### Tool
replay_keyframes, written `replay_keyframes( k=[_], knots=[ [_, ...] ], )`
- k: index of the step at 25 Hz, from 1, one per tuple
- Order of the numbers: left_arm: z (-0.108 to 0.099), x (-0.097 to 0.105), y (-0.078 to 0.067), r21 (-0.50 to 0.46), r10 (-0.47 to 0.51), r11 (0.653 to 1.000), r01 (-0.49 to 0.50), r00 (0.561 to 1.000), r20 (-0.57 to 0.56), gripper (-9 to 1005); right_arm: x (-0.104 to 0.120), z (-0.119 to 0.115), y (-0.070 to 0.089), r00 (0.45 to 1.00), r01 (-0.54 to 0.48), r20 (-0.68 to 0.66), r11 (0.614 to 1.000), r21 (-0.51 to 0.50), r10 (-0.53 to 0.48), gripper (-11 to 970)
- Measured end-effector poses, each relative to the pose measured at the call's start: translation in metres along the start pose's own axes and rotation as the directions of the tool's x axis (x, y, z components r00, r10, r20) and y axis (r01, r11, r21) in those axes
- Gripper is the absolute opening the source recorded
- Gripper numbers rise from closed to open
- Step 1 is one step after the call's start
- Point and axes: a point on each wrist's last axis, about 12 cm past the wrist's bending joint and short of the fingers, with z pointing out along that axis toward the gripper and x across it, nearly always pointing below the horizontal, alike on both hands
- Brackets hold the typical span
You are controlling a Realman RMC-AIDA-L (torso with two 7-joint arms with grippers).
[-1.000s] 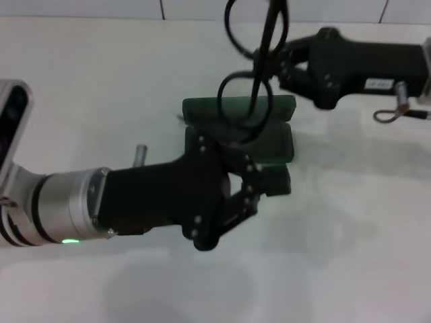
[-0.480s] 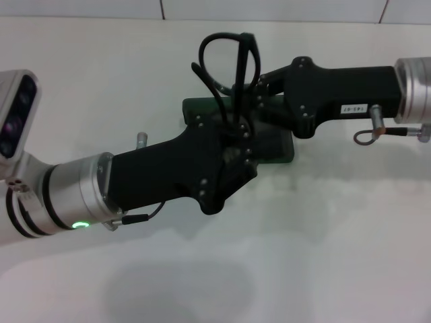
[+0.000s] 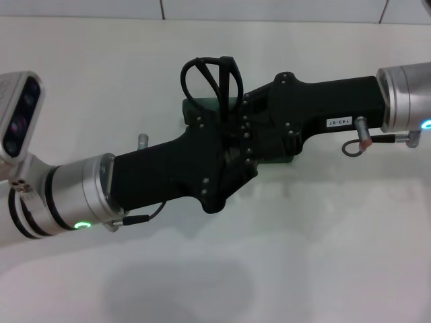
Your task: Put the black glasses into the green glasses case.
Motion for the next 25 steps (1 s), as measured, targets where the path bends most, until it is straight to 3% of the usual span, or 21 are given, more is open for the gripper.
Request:
replay_keyframes(
  k=[18, 25],
  knots=[
    [-0.003, 0.004, -0.001, -0.023, -0.013, 1.0, 0.013, 1.0, -0.008, 34, 0.002, -0.003, 0.001, 1.0, -0.011, 0.01, 1.0, 0.011, 0.011, 68],
    [-0.016, 0.001, -0.017, 0.013, -0.002, 1.0, 0.001, 0.999, 0.054, 35, 0.001, -0.017, -0.007, 1.0, -0.008, 0.001, 0.997, 0.08, 0.008, 68]
  ],
)
